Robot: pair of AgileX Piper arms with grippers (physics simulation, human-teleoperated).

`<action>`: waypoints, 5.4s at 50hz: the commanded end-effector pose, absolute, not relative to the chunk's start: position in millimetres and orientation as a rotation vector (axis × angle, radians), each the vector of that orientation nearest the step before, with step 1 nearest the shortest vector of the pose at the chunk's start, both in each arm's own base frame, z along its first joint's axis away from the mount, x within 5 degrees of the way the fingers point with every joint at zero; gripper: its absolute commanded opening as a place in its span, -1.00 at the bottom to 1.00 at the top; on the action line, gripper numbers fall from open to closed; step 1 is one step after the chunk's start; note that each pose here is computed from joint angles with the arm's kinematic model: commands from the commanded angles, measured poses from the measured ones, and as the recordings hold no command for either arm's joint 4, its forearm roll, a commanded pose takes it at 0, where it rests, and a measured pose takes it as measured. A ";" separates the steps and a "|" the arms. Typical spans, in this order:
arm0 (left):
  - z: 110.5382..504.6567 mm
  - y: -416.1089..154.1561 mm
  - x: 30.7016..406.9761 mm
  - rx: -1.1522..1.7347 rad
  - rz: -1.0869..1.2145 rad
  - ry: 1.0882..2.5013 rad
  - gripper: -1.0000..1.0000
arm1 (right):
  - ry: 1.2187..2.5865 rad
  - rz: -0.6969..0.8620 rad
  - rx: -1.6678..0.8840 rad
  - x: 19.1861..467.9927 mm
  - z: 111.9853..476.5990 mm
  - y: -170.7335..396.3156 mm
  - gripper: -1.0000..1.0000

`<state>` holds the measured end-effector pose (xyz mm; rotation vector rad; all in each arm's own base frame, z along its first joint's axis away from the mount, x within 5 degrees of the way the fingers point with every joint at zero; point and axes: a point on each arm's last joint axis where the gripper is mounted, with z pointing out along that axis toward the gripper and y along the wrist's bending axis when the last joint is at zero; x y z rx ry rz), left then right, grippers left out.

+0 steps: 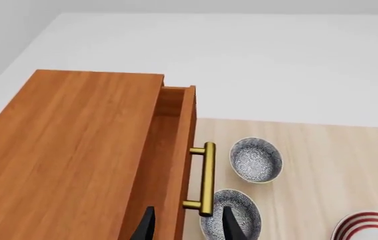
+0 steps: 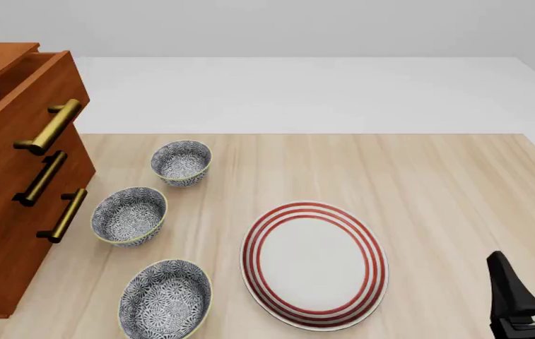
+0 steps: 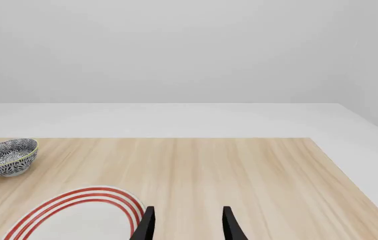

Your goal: Open the top drawer of the cabinet.

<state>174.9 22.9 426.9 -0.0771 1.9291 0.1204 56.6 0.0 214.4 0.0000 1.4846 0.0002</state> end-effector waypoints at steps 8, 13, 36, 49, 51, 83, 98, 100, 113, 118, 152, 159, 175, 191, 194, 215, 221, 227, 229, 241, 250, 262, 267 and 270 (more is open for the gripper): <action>414.1 28.9 190.5 -0.091 0.137 1.962 1.00 | 1.485 0.000 0.000 56.6 214.4 0.0 1.00; 407.7 30.3 195.0 -0.089 0.143 1.971 1.00 | 1.484 0.000 0.000 56.6 214.4 0.0 1.00; 388.1 31.5 207.0 -0.078 0.143 2.004 1.00 | 1.485 0.000 0.000 56.6 214.4 0.0 1.00; 377.8 30.5 215.0 -0.075 0.131 2.031 1.00 | 1.485 0.000 0.000 56.6 214.4 0.0 1.00; 376.6 30.0 216.3 -0.074 0.128 2.036 1.00 | 1.485 0.000 0.000 56.6 214.4 0.0 1.00; 360.0 35.0 234.3 -0.099 0.123 2.077 1.00 | 1.484 0.000 0.000 56.5 214.4 0.0 1.00; 354.1 25.0 234.0 -0.076 0.085 2.099 1.00 | 1.485 0.000 0.000 56.6 214.4 0.0 1.00; 353.2 23.8 233.8 -0.070 0.082 2.101 1.00 | 1.485 0.000 0.000 56.6 214.4 0.0 1.00; 348.7 15.4 236.3 -0.035 0.058 2.115 1.00 | 1.485 0.000 0.000 56.6 214.4 0.0 1.00; 349.4 14.3 237.0 -0.022 0.059 2.116 1.00 | 1.485 0.000 0.000 56.6 214.4 0.0 1.00; 360.7 0.9 253.6 0.087 0.051 2.155 1.00 | 1.485 0.000 0.000 56.6 214.4 0.0 1.00; 362.4 -2.0 252.6 0.104 0.046 2.156 1.00 | 1.485 0.000 0.000 56.6 214.4 0.0 1.00; 361.6 -11.8 254.9 0.142 0.023 2.161 1.00 | 1.485 0.000 0.000 56.6 214.4 0.0 1.00; 361.8 -23.1 255.1 0.185 -0.006 2.164 1.00 | 1.485 0.000 0.000 56.6 214.4 0.0 1.00; 362.1 -24.6 255.2 0.190 -0.010 2.164 1.00 | 1.485 0.000 0.000 56.6 214.4 0.0 1.00; 355.4 -37.9 258.7 0.235 -0.043 2.183 1.00 | 1.485 0.000 0.000 56.6 214.4 0.0 1.00; 356.1 -40.2 259.7 0.248 -0.045 2.182 1.00 | 1.485 0.000 0.000 56.6 214.4 0.0 1.00; 357.7 -43.5 260.0 0.264 -0.051 2.181 1.00 | 1.485 0.000 0.000 56.6 214.4 0.0 1.00; 357.0 -45.1 260.0 0.268 -0.056 2.182 1.00 | 1.485 0.000 0.000 56.6 214.4 0.0 1.00; 357.0 -52.6 260.5 0.290 -0.075 2.187 1.00 | 1.485 0.000 0.000 56.6 214.4 0.0 1.00; 356.9 -59.4 262.1 0.312 -0.090 2.186 1.00 | 1.485 0.000 0.000 56.6 214.4 0.0 1.00; 358.6 -63.4 262.7 0.330 -0.097 2.185 1.00 | 1.484 0.000 0.000 56.6 214.4 0.0 1.00; 357.3 -67.2 261.8 0.341 -0.107 2.188 1.00 | 1.485 0.000 0.000 56.6 214.4 0.0 1.00; 357.2 -68.6 261.5 0.345 -0.111 2.187 1.00 | 1.485 0.000 0.000 56.6 214.4 0.0 1.00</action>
